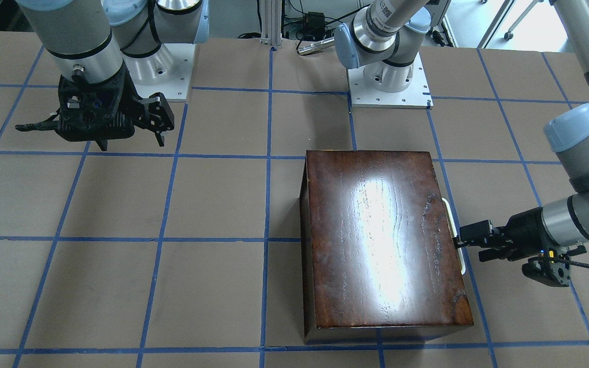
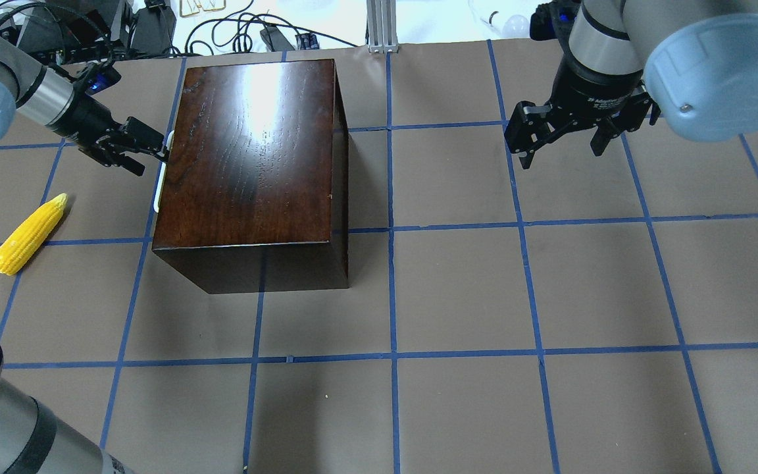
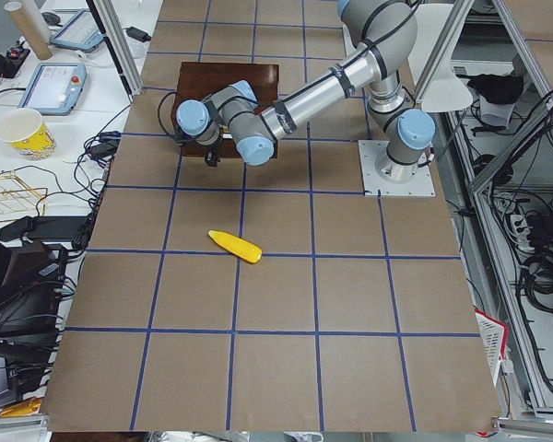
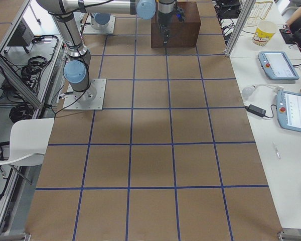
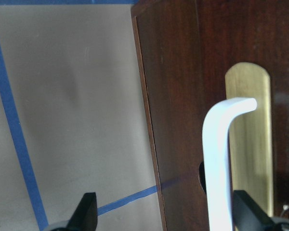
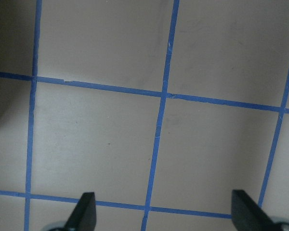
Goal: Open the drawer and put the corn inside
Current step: 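Close the left gripper on the white drawer handle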
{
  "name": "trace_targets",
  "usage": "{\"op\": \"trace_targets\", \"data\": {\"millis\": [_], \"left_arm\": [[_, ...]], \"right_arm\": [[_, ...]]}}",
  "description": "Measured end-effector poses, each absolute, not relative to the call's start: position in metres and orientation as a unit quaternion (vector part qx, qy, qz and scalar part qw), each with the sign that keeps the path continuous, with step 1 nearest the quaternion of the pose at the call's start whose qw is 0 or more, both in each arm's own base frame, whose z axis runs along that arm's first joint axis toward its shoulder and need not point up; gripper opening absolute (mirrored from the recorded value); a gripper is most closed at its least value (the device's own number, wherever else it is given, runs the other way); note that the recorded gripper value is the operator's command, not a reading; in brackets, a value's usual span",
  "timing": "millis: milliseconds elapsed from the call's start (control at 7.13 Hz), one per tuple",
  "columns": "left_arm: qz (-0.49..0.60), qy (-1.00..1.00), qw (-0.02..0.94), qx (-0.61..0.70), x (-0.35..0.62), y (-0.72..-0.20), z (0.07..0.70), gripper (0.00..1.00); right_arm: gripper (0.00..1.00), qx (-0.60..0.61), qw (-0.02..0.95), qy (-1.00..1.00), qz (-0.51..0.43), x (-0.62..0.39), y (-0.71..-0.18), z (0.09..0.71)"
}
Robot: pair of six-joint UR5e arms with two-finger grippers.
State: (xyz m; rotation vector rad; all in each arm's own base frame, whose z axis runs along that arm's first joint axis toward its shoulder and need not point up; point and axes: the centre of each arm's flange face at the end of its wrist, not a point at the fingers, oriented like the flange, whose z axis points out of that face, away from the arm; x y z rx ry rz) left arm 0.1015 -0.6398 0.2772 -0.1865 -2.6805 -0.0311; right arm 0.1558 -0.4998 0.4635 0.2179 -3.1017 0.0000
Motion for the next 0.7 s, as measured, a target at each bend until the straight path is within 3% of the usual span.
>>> {"op": "trace_targets", "data": {"millis": [701], "left_arm": [[-0.006, -0.977, 0.198, -0.079, 0.1092, -0.6401, 0.2823, 1.00]], "right_arm": [[1.00, 0.070, 0.016, -0.997, 0.000, 0.1558, -0.4997, 0.4635]]}}
